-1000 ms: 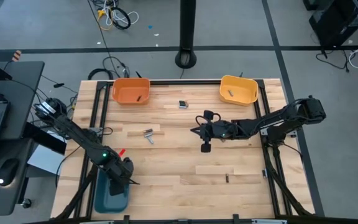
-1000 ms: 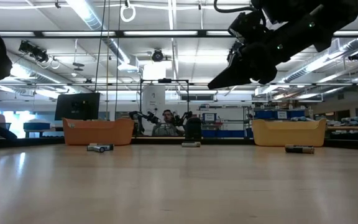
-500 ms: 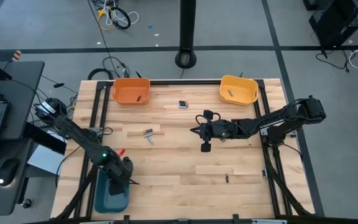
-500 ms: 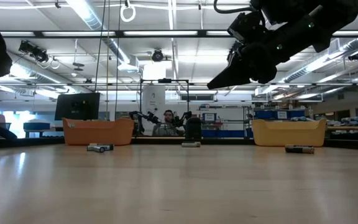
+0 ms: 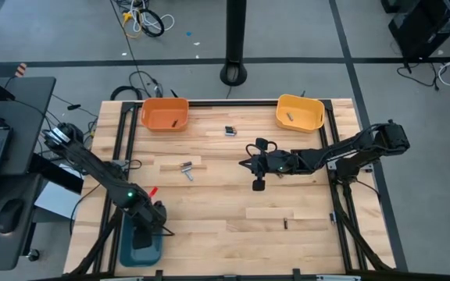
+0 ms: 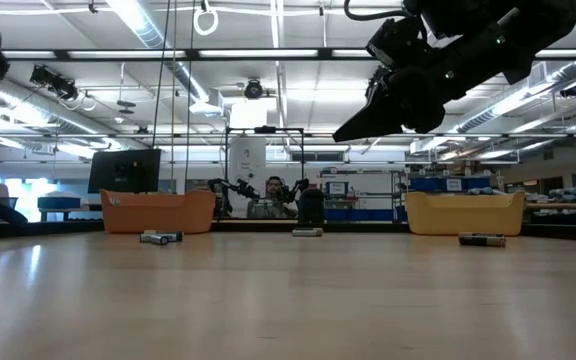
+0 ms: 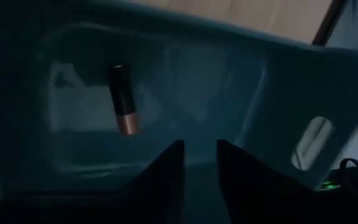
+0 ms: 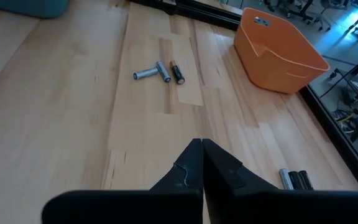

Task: Sort batteries
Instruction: Put the small gray battery into the yellow bin

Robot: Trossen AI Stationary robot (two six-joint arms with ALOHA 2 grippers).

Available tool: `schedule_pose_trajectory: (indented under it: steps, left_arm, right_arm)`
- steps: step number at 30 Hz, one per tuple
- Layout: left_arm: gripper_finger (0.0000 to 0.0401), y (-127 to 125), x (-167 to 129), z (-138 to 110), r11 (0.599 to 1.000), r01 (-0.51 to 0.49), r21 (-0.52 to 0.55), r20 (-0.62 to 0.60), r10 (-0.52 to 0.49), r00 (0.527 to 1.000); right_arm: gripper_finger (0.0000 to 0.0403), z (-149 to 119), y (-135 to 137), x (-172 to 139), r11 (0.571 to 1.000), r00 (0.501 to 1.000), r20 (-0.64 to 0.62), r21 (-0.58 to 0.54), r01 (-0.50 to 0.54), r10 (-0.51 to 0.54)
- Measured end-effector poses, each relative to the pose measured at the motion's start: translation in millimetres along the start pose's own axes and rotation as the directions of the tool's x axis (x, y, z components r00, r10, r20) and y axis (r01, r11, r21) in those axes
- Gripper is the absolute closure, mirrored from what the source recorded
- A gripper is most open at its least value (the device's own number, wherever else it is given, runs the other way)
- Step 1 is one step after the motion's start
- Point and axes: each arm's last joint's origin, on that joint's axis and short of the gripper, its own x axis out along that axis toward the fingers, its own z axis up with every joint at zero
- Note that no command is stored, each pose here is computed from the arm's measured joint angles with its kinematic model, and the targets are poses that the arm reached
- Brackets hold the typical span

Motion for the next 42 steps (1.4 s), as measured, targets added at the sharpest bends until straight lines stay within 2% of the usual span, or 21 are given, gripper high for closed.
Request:
schedule_pose_trajectory:
  steps: [5,7,10,15,18,25,27,30,33,38,42]
  left_arm:
    - [0.0384,-16.8,-34.1,4.3,0.993,-0.101,0.056,0.110,0.094,0.989]
    - [0.0392,-20.5,-46.8,6.4,0.989,-0.128,0.069,0.184,0.113,0.976]
    - [0.0393,-18.9,-65.1,9.9,0.991,-0.109,0.080,0.300,0.080,0.950]
    - [0.0397,-5.1,-96.9,14.3,0.981,-0.146,0.125,0.500,0.065,0.864]
    - [0.0398,5.9,-111.5,20.6,0.971,-0.155,0.179,0.602,0.016,0.798]
    - [0.0399,40.7,-113.0,49.0,0.922,-0.245,0.300,0.727,-0.055,0.685]
    - [0.0399,51.3,-110.5,58.6,0.898,-0.280,0.340,0.765,-0.091,0.637]
    - [0.0399,67.8,-107.6,71.2,0.859,-0.328,0.392,0.824,-0.170,0.540]
    - [0.0399,86.8,-104.4,79.0,0.828,-0.374,0.417,0.867,-0.238,0.438]
    - [0.0398,111.8,-101.9,81.7,0.804,-0.462,0.374,0.926,-0.296,0.234]
    - [0.0397,123.5,-100.2,78.1,0.784,-0.518,0.342,0.936,-0.333,0.114]
  right_arm:
    - [0.0384,-0.1,0.0,0.0,1.000,1.000,-0.001,0.002,0.000,0.000]
    - [0.0385,-0.1,0.0,0.0,1.000,1.000,-0.001,0.002,0.000,0.000]
    - [0.0395,-0.1,0.0,0.0,1.000,1.000,-0.001,0.001,0.000,0.000]
    - [0.0393,-6.1,0.9,-0.5,1.000,1.000,-0.014,-0.002,-0.002,0.002]
    - [0.0396,-17.4,-0.9,-1.1,1.000,1.000,-0.013,0.020,0.003,-0.003]
    - [0.0398,-46.1,-2.2,-10.7,0.989,0.992,0.127,0.146,-0.038,0.019]
    - [0.0397,-53.7,-1.6,-14.0,0.983,0.990,0.139,0.181,-0.041,0.016]
    - [0.0385,-60.2,-1.1,-15.4,0.969,0.993,0.117,0.241,-0.047,0.019]
    - [0.0374,-60.9,-1.1,-15.1,0.967,0.994,0.107,0.249,-0.047,0.021]
    - [0.0380,-49.4,-4.7,-10.9,0.953,0.992,0.125,0.298,-0.054,0.017]
    - [0.0395,-40.2,-5.2,-3.8,0.949,0.999,0.012,0.313,-0.042,0.040]
